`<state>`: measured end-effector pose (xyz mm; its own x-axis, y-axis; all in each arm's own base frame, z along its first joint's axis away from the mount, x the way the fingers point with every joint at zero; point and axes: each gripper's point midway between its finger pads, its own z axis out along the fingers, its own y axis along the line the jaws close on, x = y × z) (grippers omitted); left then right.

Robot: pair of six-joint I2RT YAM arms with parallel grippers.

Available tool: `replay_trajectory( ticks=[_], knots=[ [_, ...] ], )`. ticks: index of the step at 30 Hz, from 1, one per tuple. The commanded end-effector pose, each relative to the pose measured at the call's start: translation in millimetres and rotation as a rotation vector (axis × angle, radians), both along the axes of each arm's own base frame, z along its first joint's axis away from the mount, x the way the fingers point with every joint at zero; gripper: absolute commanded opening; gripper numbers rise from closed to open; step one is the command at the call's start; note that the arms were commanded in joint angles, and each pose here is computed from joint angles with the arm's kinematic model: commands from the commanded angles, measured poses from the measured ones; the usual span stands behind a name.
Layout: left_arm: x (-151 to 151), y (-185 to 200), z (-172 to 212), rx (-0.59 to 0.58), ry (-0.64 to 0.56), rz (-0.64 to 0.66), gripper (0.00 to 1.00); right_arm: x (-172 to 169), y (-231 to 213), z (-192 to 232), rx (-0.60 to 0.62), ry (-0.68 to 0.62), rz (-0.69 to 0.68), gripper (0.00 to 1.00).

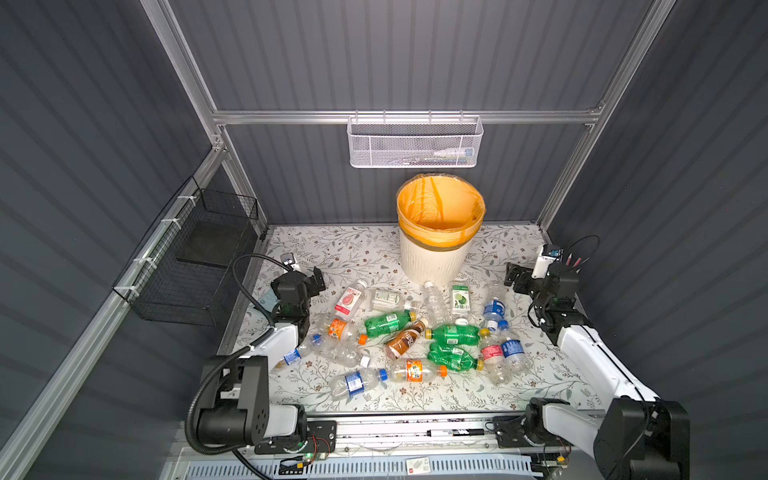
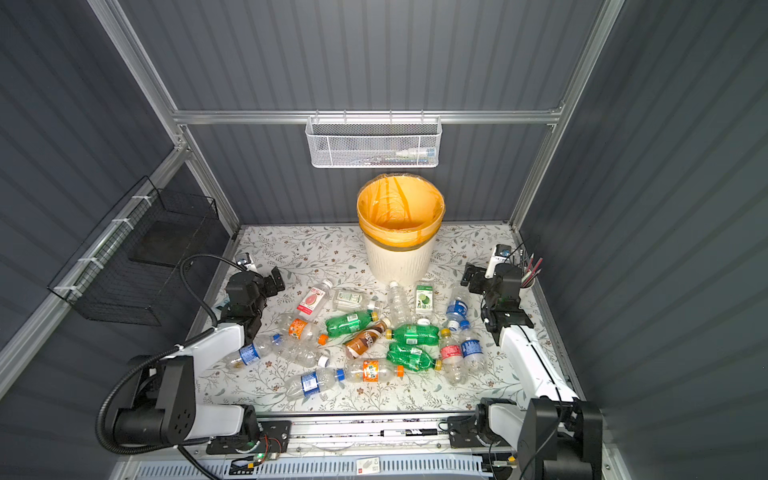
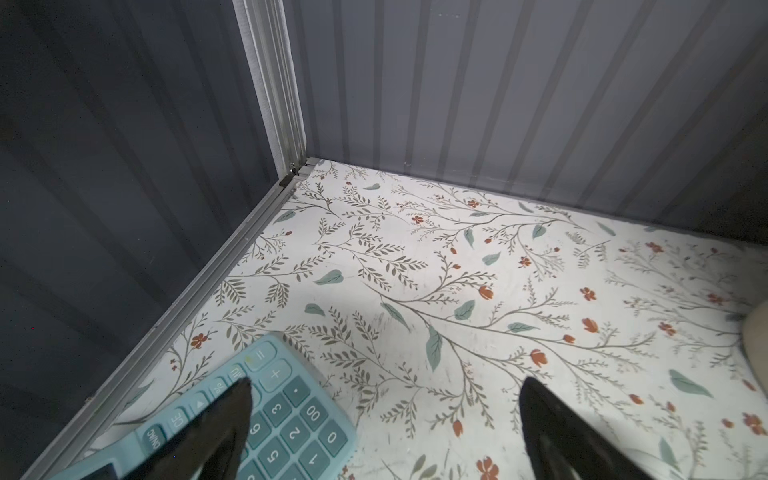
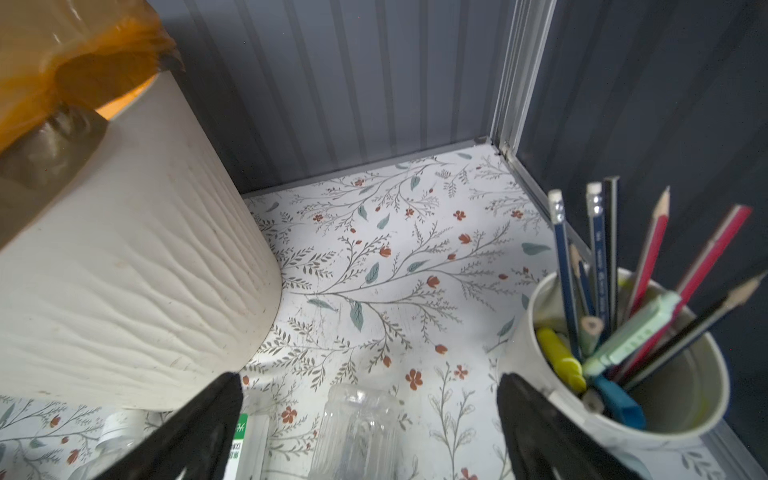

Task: Throw the plastic bottles in the bin
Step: 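Lower the right gripper onto a clear blue-labelled bottle and close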

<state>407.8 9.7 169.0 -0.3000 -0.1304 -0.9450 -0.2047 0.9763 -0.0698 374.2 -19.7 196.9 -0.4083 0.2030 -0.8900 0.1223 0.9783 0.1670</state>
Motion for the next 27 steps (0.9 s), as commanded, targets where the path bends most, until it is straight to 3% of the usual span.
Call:
replay_trajectory(
  ticks=[1, 6, 11, 19, 27],
  knots=[
    [-18, -14, -19, -0.074, 0.093, -0.031, 1.0, -34, 13, -36, 0.108, 0.224, 0.019, 0.97],
    [-32, -40, -15, -0.05, 0.098, -0.096, 1.0, -51, 19, -60, 0.16, 0.354, 0.0, 0.94],
    [-38, -59, -15, -0.021, 0.113, -0.143, 1.0, -43, 32, -78, 0.202, 0.414, 0.036, 0.9],
    [-50, -58, -18, -0.034, 0.122, -0.14, 1.0, -7, 41, -101, 0.227, 0.529, 0.051, 0.8],
    [-61, -49, -18, -0.031, 0.134, -0.105, 1.0, 3, 37, -125, 0.212, 0.626, 0.029, 0.76]
  ],
)
